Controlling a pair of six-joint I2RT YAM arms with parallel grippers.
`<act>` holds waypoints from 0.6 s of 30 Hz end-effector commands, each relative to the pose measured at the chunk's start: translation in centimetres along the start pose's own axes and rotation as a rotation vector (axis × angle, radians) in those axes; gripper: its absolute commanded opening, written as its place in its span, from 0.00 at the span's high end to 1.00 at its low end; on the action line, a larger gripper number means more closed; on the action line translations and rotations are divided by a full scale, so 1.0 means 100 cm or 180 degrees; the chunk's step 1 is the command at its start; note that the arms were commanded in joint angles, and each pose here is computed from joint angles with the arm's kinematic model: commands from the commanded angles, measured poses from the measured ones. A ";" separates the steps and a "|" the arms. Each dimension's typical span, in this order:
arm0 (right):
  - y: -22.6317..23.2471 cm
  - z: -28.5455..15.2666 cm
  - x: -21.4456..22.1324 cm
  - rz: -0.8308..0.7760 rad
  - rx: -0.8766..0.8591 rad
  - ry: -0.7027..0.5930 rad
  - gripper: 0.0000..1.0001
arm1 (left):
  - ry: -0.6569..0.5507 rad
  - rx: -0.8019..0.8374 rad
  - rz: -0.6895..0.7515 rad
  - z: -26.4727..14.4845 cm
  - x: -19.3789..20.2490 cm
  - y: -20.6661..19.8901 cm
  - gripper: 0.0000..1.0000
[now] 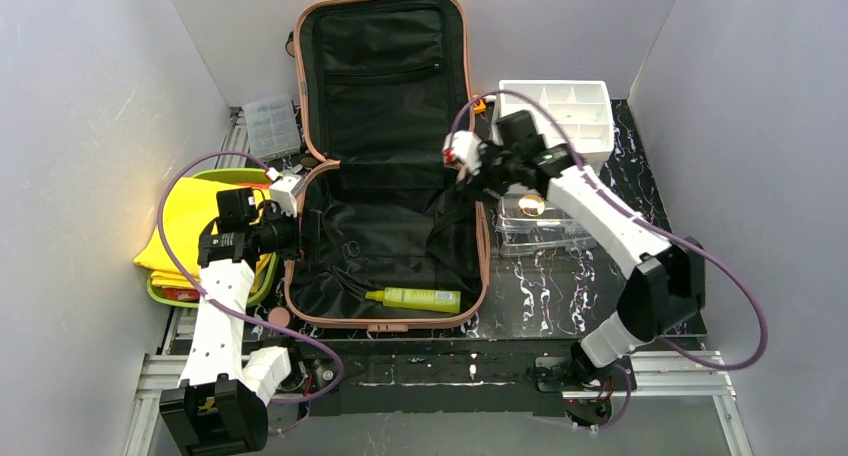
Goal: Open, take out, and arrange the luggage
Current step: Place the makeup in the drawer.
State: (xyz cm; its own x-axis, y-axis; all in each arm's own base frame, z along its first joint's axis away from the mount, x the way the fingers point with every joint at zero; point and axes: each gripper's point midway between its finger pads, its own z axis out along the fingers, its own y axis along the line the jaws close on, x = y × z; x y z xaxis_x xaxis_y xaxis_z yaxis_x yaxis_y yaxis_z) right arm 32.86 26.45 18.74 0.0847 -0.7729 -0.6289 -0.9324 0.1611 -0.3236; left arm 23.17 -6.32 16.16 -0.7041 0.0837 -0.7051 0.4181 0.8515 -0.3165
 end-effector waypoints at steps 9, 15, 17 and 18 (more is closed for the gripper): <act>-0.078 -0.113 0.115 0.1102 0.1282 0.0357 0.64 | 0.0047 0.0110 -0.0052 0.002 0.004 -0.003 0.02; -0.083 -0.121 0.167 0.1499 0.1335 0.0542 0.65 | 0.0067 0.0153 -0.0070 0.002 0.004 -0.005 0.02; -0.081 -0.123 0.174 0.1555 0.1345 0.0555 0.65 | 0.0062 0.0157 -0.0063 0.001 0.004 -0.006 0.02; -0.080 -0.123 0.177 0.1572 0.1358 0.0564 0.65 | 0.0058 0.0154 -0.0061 0.001 0.004 -0.006 0.02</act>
State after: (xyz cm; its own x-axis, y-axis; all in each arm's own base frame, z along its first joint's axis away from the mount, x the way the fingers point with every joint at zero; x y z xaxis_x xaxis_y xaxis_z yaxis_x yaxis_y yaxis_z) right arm 36.77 4.59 18.41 -0.4170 -0.6557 -0.6294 -0.6561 0.6964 -0.2908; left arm 23.24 -6.43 15.72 -0.7220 0.0763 -0.6877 0.4132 0.8448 -0.3400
